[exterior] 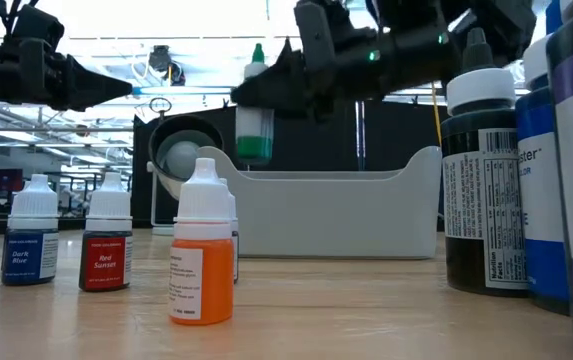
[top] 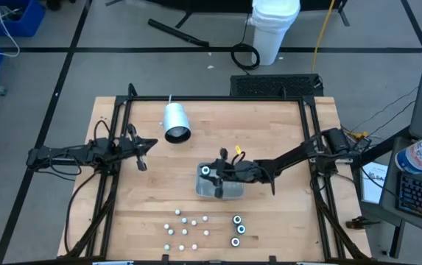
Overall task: Pick & Place food coloring
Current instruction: Put the large green food coloring bottle into the white bin
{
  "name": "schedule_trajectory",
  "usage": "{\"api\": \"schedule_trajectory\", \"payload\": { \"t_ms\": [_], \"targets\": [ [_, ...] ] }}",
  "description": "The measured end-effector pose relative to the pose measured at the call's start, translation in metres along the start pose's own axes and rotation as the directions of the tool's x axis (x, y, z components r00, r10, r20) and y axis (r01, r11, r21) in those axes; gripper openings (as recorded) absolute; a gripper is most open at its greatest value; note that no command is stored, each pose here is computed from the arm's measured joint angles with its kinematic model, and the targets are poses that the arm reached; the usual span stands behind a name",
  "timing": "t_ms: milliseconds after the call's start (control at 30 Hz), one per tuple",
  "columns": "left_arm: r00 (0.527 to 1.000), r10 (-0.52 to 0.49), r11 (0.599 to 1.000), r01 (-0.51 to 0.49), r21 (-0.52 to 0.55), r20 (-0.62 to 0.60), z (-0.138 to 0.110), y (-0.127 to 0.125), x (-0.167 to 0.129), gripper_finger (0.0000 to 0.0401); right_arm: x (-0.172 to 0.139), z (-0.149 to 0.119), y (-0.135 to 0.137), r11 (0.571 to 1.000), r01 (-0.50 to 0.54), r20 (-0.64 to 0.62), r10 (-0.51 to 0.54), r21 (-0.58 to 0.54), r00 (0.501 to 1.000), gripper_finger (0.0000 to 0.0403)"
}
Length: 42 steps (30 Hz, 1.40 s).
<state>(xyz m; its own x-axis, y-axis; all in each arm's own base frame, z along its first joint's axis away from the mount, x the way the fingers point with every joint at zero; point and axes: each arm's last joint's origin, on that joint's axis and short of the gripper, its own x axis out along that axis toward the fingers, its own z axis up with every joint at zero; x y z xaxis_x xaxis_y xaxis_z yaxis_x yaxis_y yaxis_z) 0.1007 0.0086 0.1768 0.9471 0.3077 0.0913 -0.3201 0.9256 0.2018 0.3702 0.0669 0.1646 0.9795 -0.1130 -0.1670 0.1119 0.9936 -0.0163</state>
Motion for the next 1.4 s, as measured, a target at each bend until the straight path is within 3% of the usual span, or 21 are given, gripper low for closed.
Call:
{"api": "schedule_trajectory", "payload": {
  "t_ms": [600, 967, 1400],
  "targets": [
    [1.0, 0.011, 1.0, -0.011, 0.028, 0.01, 0.001, 0.001, 0.0, 0.0019, 0.005, -0.011, 0.009, 0.989, -0.143, 0.025, 0.143, 0.034, 0.989, 0.0136],
    [1.0, 0.011, 1.0, -0.011, 0.029, 0.01, 0.001, 0.001, 0.0, 0.0019, 0.003, -0.019, 0.012, 0.991, -0.099, -0.047, 0.095, -0.093, 0.994, 0.0136],
    [1.0, 0.011, 1.0, -0.011, 0.027, 0.01, 0.001, 0.001, 0.0, 0.0019, -0.002, -0.02, 0.021, 0.98, -0.056, -0.023, 0.052, -0.189, 0.998, 0.0133]
  ]
}}
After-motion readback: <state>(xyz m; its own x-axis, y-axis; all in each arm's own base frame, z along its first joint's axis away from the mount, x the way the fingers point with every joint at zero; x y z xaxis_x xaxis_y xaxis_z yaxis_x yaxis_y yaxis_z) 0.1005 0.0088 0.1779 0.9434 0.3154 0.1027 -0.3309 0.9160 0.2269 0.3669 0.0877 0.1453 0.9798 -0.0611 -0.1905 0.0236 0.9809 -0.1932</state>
